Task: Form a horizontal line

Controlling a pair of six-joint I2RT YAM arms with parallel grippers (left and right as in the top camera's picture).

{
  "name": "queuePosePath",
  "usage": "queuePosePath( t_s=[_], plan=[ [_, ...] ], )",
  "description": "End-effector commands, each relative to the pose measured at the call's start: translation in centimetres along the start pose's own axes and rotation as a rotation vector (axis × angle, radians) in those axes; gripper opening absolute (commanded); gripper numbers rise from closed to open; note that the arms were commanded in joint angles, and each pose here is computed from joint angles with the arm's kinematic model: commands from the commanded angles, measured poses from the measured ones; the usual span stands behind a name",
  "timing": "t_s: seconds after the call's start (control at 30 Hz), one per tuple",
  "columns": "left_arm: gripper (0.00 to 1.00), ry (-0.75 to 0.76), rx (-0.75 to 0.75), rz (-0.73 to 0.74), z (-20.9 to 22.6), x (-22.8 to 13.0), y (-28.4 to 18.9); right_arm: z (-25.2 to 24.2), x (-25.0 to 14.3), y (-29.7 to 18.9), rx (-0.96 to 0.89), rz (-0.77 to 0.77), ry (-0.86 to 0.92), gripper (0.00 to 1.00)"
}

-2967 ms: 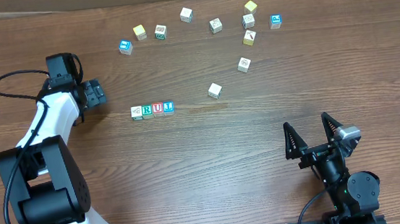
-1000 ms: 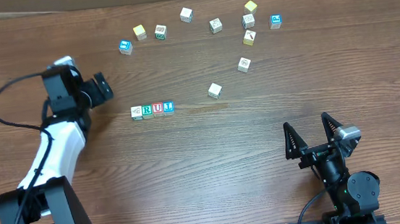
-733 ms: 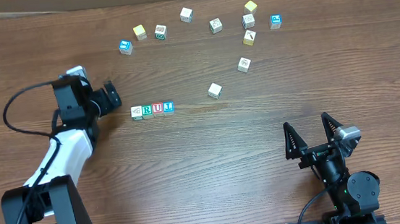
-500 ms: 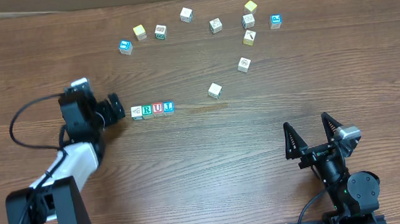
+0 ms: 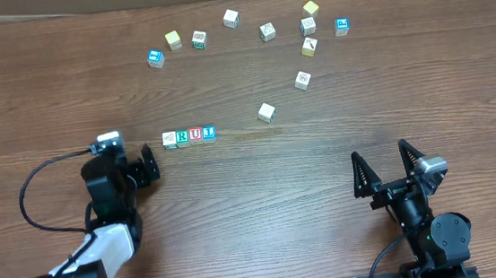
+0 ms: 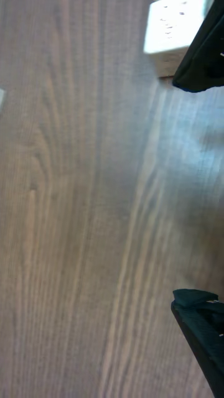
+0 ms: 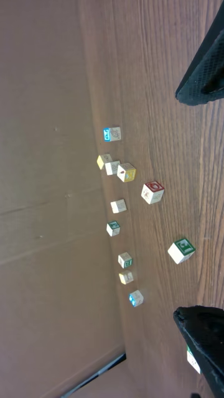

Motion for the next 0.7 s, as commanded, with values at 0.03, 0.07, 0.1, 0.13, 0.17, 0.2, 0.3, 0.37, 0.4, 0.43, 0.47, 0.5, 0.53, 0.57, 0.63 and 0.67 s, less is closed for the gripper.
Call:
queuePosePath(
  t_s=[0.03,0.07,0.1,0.13,0.17,0.2,0.3,0.37,0.4,0.43,0.47,0.5,0.53,0.57,0.63,0.67],
  plan=[
    [0.99,0.047,0.013,0.008,0.1,-1.1,-0.7,0.1,-0.2,0.0,0.011,-0.001,0.002,1.0],
    [1.0,0.047,0.011,0.01,0.0,-1.2,-0.8,0.1,-0.2,0.0,0.011,-0.001,0.002,1.0],
    [0.99,0.047,0.009,0.011,0.0,-1.3,-0.9,0.1,-0.2,0.0,0.011,-0.002,0.002,1.0],
    [1.0,0.048,0.005,0.012,-0.1,-1.4,-0.9,0.1,-0.2,0.0,0.011,-0.002,0.002,1.0],
    [1.0,0.047,0.001,0.015,-0.1,-1.6,-0.9,0.1,-0.2,0.0,0.011,-0.001,0.002,1.0],
    [0.99,0.048,0.0,0.02,-0.2,-1.8,-0.9,0.1,-0.2,0.0,0.011,-0.001,0.002,1.0],
    [1.0,0.049,-0.004,0.048,-0.3,-2.9,-1.1,0.1,-0.2,0.0,0.011,-0.001,0.002,1.0],
    [1.0,0.049,-0.004,0.059,-0.3,-3.5,-1.2,0.1,-0.2,0.0,0.011,-0.002,0.002,1.0],
    [1.0,0.05,-0.003,0.064,-0.3,-3.8,-1.3,0.1,-0.2,0.0,0.011,-0.001,0.002,1.0],
    [1.0,0.05,-0.002,0.069,-0.3,-4.0,-1.3,0.1,-0.2,0.0,0.011,-0.001,0.002,1.0],
    [1.0,0.05,-0.004,0.076,-0.4,-4.3,-1.4,0.1,-0.2,0.0,0.011,-0.001,0.002,1.0],
    [0.99,0.051,-0.005,0.088,-0.4,-4.7,-1.5,0.1,-0.2,0.0,0.011,-0.001,0.002,1.0],
    [0.99,0.049,-0.007,0.112,-0.5,-5.5,-1.6,0.1,-0.2,0.0,0.011,-0.001,0.002,1.0],
    [1.0,0.021,0.01,0.136,-0.3,-6.3,-1.8,0.1,-0.2,0.0,0.011,-0.002,0.002,1.0],
    [0.99,-0.047,0.065,0.2,0.3,-8.5,-2.3,0.1,-0.2,0.0,0.011,-0.001,0.002,1.0],
    [0.99,-0.076,0.094,0.234,0.7,-9.6,-2.7,0.1,-0.2,0.0,0.011,-0.001,0.002,1.0]
  ],
)
Point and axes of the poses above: each gripper's point midway between its finger pads, its own y axis out along the fingers, its own z axis along the line the jaws close on, x = y × z, the point moved 2 cm from there along -y, back along the fingers, and after that the axes turned 8 degrees about y, right-handed, at the moved point
